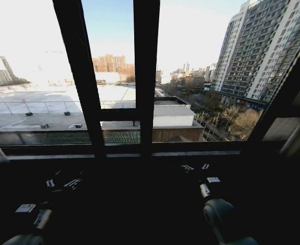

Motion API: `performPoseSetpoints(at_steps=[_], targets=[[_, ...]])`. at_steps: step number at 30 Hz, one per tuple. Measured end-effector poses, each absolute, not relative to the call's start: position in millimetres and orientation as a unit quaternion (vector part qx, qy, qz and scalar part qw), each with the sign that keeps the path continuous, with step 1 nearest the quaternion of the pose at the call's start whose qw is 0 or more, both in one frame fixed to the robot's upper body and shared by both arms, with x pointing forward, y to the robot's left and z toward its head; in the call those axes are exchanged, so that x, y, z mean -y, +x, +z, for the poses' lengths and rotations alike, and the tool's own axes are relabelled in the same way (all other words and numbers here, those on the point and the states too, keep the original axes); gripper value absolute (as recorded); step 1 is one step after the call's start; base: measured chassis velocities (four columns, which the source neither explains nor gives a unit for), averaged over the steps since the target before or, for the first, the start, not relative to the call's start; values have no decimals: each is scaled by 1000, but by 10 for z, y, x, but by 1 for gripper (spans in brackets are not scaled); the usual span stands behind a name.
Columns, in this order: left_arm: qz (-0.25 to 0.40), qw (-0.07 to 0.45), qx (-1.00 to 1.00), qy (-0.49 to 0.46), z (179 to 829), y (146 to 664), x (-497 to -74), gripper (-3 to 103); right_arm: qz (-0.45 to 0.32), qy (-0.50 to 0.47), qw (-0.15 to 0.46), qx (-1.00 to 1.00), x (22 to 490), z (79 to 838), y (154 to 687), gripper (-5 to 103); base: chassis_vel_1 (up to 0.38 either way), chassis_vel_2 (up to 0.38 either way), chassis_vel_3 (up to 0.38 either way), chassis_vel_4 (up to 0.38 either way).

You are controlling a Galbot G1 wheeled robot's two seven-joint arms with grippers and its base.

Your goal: Open the curtains by pulling them apart, changing their state from closed to fully open.

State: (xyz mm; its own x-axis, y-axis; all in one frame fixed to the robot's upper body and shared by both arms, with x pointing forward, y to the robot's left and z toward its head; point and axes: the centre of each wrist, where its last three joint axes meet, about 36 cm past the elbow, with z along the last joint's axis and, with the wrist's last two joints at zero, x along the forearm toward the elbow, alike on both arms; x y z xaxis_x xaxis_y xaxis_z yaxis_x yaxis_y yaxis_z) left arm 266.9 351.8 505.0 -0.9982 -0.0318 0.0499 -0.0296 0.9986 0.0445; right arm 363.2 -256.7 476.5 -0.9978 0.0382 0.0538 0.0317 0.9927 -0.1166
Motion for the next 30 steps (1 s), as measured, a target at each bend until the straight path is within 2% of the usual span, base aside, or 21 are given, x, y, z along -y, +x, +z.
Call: performPoseSetpoints(at_steps=[13,17,30], targets=[[-20,26,999,17,5030,2679,-3527,100,57,-21,31,998,2583,4718,3674,100,169,-330,-167,323],[-18,26,999,18,5019,2676,-3525,100,58,-22,31,998,2589,4714,3684,100,44,-46,-75,131],[-8,21,1000,17,5002,2663,-3513,100,58,-24,34,997,2600,4695,3680,100,-9,26,6,-39]])
